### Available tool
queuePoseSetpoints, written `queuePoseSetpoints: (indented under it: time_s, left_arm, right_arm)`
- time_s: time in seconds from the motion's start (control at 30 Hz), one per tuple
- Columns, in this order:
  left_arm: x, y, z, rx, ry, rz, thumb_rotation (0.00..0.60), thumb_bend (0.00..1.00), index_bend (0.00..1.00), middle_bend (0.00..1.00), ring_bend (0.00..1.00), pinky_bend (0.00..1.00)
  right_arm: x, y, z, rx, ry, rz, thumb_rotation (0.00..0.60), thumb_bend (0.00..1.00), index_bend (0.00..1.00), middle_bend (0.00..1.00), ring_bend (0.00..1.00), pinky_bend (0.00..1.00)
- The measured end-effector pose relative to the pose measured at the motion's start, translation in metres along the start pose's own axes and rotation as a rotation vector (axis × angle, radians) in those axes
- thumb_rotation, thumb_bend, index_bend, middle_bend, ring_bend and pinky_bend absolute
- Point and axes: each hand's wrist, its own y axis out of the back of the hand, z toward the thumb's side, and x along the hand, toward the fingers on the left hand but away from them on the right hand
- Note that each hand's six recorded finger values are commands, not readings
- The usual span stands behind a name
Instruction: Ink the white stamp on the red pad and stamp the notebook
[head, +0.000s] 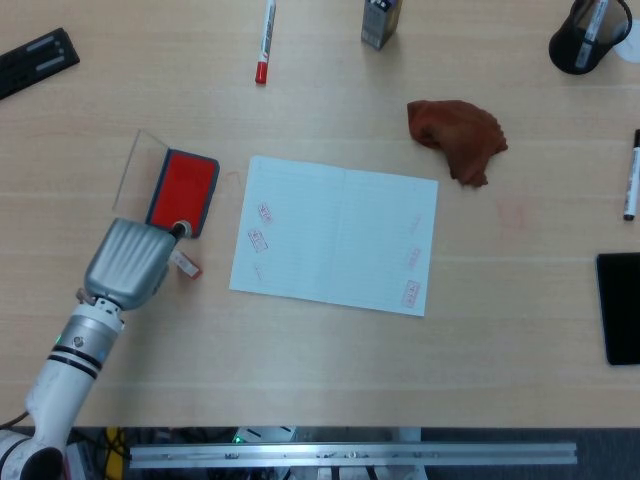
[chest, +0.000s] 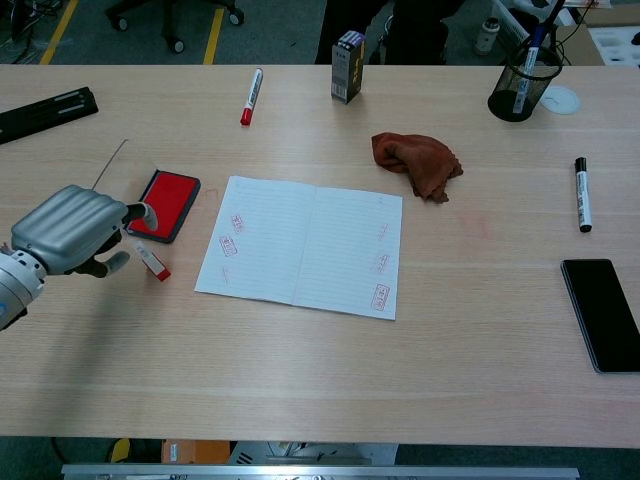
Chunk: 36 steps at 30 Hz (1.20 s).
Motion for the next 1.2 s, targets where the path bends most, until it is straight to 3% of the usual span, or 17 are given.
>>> queuePoseSetpoints:
  time_s: [0.2,0.43,0.53,0.63,0.8,1.2]
  left_arm:
    - [-0.006,0.043,-0.028,-0.116,0.078,0.049,0.600,0.34,0.33,0.92,0.95,1.00]
    - [-0.013,0.086,-0.077,-0.280,0.236,0.212,0.600,0.34,0.34,0.72,0.71,0.96]
    - [-0.022,0.087,-0.095,-0.288,0.295,0.238,0.600,0.34,0.34,0.64,0.62,0.86]
    - [-0.030,0.087,-0.101,-0.282,0.314,0.268,0.600,0.34,0.34,0.62,0.60,0.82]
    - [-0.052,0.078,-0.110,-0.257,0.354,0.308,0.600,0.34,0.36,0.63,0.62,0.82]
    - [-0.103,0.063,-0.120,-0.242,0.439,0.321,0.600,0.33,0.40,0.70,0.67,0.82]
  right_arm:
    - [-0.006,-0.004,0.003,-0.003,0.006,0.027,0.600,0.19,0.41,0.50,0.42,0.52]
    - [-0.015,-0.012,0.008,0.003,0.023,0.056,0.600,0.19,0.41,0.50,0.42,0.52]
    - [-0.017,-0.017,0.010,0.005,0.034,0.077,0.600,0.19,0.41,0.50,0.42,0.52]
    - [-0.018,-0.026,0.012,0.013,0.042,0.108,0.600,0.19,0.41,0.50,0.42,0.52]
    - [-0.018,-0.026,0.012,0.014,0.032,0.100,0.600,0.19,0.42,0.50,0.42,0.52]
    - [-0.018,-0.025,0.009,0.018,0.019,0.093,0.600,0.19,0.43,0.50,0.42,0.52]
